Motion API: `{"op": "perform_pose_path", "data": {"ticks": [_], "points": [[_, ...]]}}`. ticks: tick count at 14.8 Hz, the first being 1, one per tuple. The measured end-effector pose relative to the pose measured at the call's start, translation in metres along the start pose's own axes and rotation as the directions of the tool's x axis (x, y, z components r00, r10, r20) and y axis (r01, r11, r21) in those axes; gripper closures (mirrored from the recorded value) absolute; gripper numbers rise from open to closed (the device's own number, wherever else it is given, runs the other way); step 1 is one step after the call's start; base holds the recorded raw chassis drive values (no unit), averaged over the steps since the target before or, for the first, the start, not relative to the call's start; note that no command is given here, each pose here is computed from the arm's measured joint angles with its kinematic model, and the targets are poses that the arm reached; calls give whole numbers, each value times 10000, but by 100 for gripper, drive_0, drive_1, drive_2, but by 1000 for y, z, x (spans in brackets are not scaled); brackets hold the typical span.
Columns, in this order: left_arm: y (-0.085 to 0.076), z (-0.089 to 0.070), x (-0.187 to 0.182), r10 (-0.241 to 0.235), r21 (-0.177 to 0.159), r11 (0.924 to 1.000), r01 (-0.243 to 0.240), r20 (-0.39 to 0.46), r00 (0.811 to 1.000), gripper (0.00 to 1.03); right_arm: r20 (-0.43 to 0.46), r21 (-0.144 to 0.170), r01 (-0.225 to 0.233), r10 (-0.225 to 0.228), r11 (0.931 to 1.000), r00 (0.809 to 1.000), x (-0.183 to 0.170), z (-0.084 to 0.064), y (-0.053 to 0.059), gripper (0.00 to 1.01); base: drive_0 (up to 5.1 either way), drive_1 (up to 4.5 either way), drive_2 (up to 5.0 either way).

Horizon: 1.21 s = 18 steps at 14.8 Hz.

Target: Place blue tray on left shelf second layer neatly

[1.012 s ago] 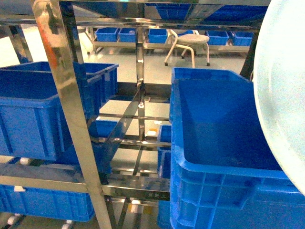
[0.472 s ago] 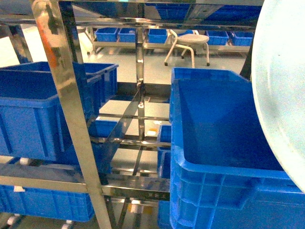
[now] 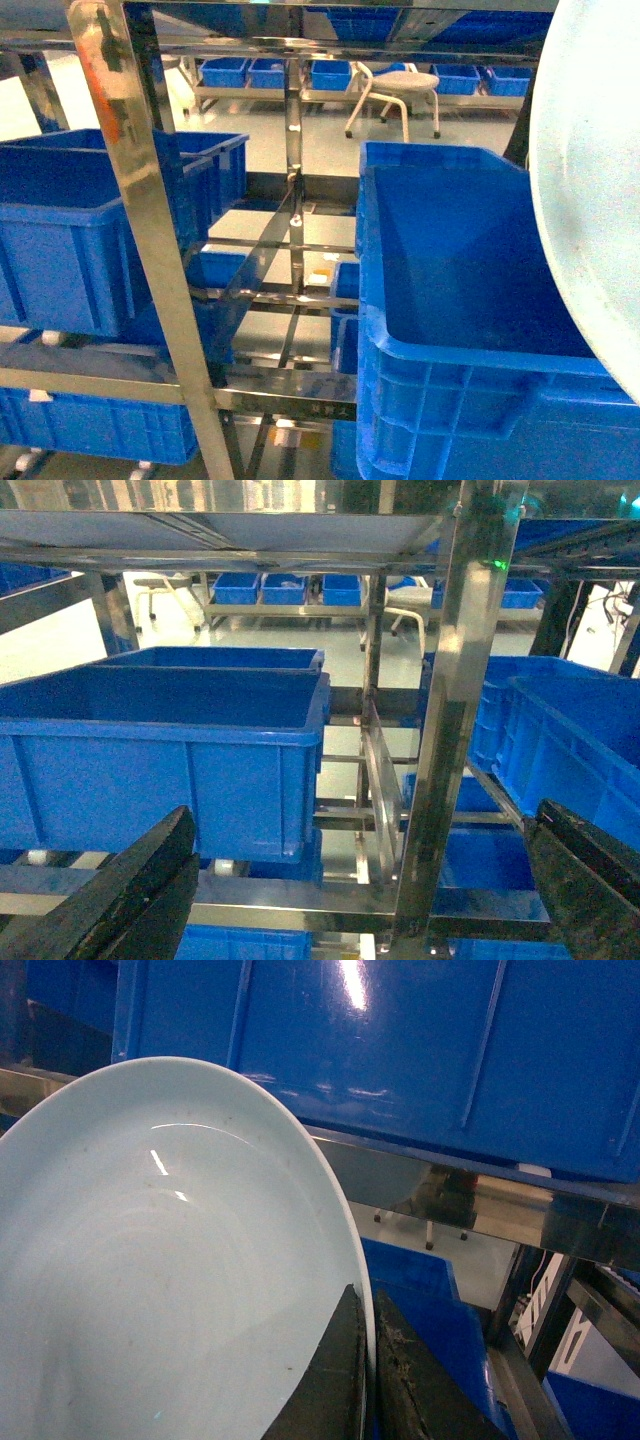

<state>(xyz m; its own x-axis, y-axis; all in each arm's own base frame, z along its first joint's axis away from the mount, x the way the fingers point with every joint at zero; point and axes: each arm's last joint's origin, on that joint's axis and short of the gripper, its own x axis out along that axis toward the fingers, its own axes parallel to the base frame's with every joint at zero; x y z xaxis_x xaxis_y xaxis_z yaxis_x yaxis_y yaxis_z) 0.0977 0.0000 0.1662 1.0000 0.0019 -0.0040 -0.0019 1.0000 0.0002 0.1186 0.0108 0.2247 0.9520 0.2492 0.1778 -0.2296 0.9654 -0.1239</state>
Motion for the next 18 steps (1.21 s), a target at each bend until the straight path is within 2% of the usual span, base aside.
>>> {"op": "perform_pose_path", "data": {"ticks": [18], "points": [[0, 0, 0, 0, 0, 10000, 0, 0, 10000, 5, 0, -4, 4, -4, 10000, 10000, 0, 0, 0, 99, 0, 0, 0]]}}
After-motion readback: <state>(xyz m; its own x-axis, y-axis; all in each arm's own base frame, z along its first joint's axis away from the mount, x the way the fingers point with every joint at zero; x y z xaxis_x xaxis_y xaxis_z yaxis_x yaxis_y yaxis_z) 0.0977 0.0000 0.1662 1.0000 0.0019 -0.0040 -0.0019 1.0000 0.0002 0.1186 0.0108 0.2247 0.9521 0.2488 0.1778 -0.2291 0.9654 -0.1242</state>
